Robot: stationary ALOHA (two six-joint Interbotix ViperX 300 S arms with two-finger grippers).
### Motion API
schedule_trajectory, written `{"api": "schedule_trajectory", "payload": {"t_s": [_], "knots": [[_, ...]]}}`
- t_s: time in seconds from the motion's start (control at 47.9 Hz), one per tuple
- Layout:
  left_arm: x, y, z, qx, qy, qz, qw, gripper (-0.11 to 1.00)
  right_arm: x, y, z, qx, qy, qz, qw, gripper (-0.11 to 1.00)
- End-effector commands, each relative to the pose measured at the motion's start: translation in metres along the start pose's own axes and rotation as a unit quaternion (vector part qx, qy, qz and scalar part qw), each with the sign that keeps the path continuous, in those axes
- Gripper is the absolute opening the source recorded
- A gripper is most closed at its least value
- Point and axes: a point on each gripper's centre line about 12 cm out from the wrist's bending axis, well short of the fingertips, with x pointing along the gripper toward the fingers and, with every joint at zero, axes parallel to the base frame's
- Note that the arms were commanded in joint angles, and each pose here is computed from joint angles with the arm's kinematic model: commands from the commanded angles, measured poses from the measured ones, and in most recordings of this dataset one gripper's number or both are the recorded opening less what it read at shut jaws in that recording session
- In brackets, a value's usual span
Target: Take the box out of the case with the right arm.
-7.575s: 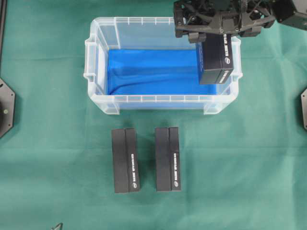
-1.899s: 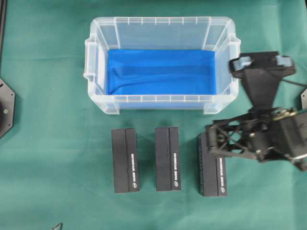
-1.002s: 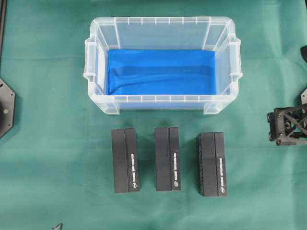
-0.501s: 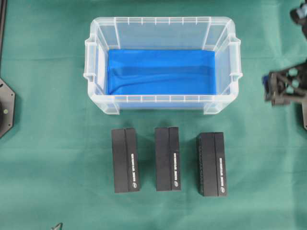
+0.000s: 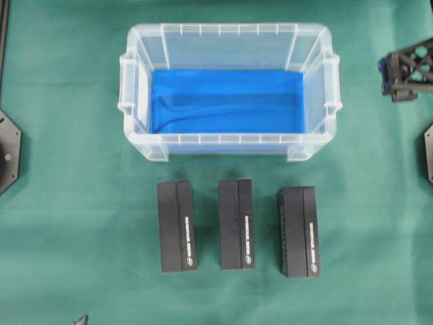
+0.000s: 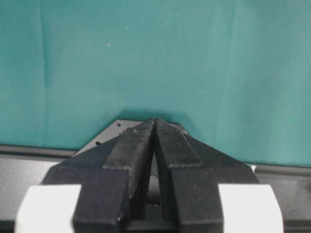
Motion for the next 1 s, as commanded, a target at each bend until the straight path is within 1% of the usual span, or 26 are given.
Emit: {"api": "schedule_trajectory", "payload": {"t_s": [0.0, 0.981], "knots": [[-0.0014, -0.0001, 0.0026, 0.002, -0.003, 0.001, 1.0000, 0.00, -0.0051, 0.0011, 0.0037, 0.003, -0.005, 0.015, 0.9999, 0.86], [-0.0008, -0.0003, 0.0037, 0.002, -0.002, 0.001, 1.0000, 0.00, -0.0050, 0.0007, 0.0031, 0.004, -0.001, 0.015, 0.9999, 0.86]]}}
